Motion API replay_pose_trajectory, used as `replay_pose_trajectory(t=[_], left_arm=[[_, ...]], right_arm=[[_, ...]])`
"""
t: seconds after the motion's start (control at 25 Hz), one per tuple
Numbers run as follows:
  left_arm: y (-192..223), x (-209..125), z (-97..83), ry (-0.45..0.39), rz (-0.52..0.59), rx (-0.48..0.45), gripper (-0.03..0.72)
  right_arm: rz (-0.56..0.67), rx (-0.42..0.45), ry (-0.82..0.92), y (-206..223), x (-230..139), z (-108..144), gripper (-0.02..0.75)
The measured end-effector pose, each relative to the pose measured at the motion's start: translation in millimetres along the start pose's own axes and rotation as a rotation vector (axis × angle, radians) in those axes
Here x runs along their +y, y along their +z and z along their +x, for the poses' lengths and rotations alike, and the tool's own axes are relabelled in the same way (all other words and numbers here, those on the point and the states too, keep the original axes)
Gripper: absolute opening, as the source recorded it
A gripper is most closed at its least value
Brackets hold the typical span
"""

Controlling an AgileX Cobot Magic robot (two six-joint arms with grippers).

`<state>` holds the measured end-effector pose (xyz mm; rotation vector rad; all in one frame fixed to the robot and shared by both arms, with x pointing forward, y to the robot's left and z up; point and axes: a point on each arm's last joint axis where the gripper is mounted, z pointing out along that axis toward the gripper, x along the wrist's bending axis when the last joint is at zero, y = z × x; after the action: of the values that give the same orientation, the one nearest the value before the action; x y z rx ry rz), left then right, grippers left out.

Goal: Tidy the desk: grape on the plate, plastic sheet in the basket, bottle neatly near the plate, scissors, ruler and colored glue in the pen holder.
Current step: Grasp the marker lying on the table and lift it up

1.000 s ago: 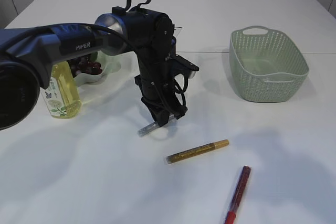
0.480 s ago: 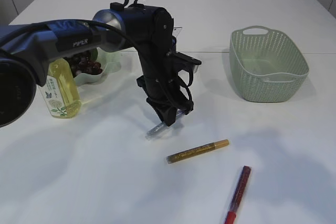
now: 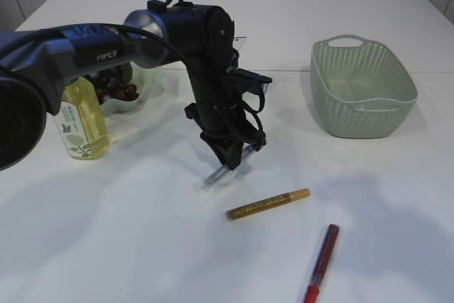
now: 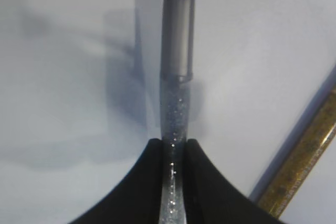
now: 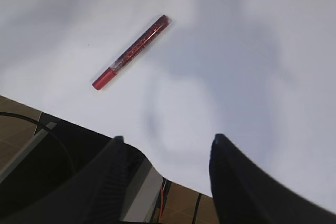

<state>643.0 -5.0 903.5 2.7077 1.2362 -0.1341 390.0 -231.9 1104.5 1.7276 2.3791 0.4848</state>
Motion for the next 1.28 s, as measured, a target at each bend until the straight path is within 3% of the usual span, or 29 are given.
replay_pose_trajectory(t=[0.56,1.28], left_arm=[[-25,-3,-4.6,-0.111,-0.033,-0.004,0.076],[-80,-42,-14.9,-0.113,-0.025,0.018,0.076]], right_arm=[[0.000,0.000,0.000,0,0,0,0.405],[0.000,0.000,0.000,0,0,0,0.405]])
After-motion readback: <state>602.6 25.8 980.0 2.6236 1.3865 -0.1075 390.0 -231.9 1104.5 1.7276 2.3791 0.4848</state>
